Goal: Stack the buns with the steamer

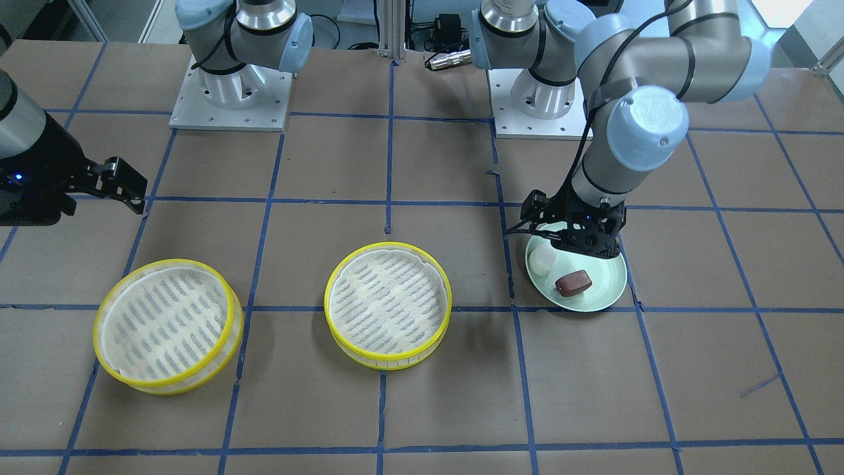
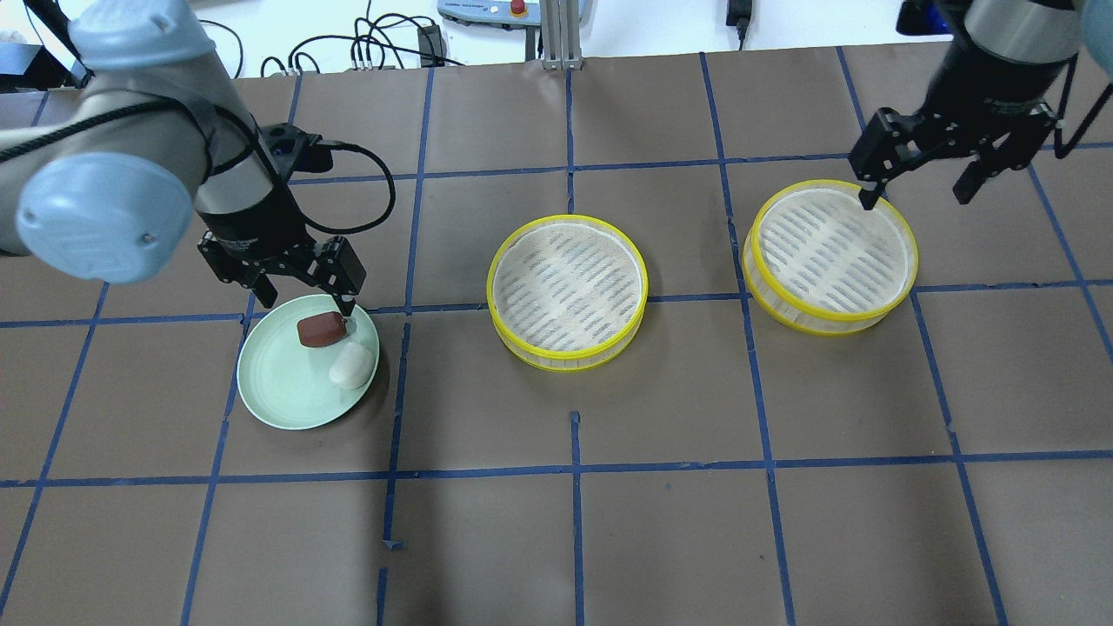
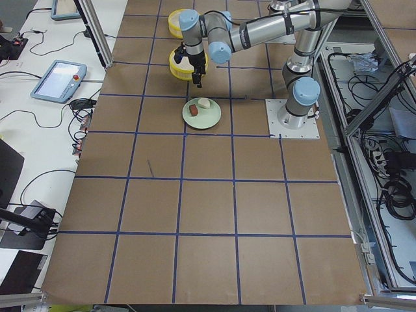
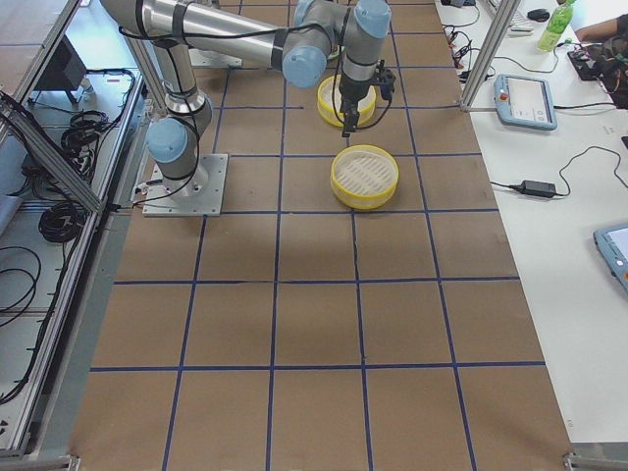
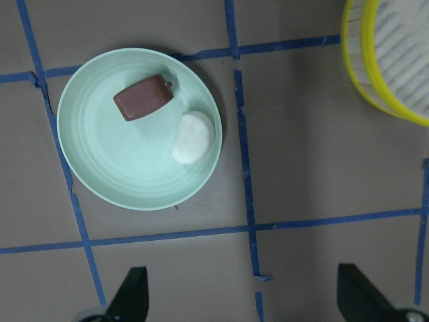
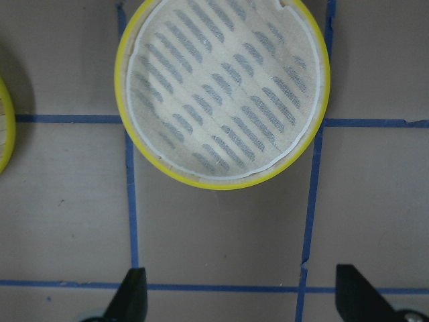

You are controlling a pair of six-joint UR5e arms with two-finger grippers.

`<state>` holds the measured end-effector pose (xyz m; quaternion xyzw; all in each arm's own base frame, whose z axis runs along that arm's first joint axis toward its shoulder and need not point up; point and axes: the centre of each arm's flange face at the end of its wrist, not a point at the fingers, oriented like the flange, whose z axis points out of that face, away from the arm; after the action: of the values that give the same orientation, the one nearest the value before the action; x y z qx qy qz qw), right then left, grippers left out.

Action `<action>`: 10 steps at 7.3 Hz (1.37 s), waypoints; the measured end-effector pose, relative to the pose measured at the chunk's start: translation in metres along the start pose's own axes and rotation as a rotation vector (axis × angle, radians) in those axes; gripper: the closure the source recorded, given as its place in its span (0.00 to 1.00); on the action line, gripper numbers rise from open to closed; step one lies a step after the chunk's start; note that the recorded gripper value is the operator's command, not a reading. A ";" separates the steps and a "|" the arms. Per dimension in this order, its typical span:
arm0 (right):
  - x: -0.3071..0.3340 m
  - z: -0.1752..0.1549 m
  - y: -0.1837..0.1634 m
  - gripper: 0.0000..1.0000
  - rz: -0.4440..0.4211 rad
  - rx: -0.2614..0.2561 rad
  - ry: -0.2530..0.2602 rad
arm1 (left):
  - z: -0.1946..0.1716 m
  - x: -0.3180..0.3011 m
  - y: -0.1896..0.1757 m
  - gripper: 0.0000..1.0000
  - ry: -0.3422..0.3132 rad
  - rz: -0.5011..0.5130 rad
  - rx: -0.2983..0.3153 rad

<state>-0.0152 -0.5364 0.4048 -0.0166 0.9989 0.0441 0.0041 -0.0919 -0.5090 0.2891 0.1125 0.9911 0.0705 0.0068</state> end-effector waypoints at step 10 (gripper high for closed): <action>0.084 0.176 -0.068 0.41 -0.007 0.067 0.032 | 0.080 -0.017 -0.011 1.00 0.015 0.016 -0.056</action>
<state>-0.0962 -0.5916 0.2230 -0.0206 0.9997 0.0106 -0.0113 -0.0751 -0.5129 0.2081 0.1194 0.9879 0.0990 0.0020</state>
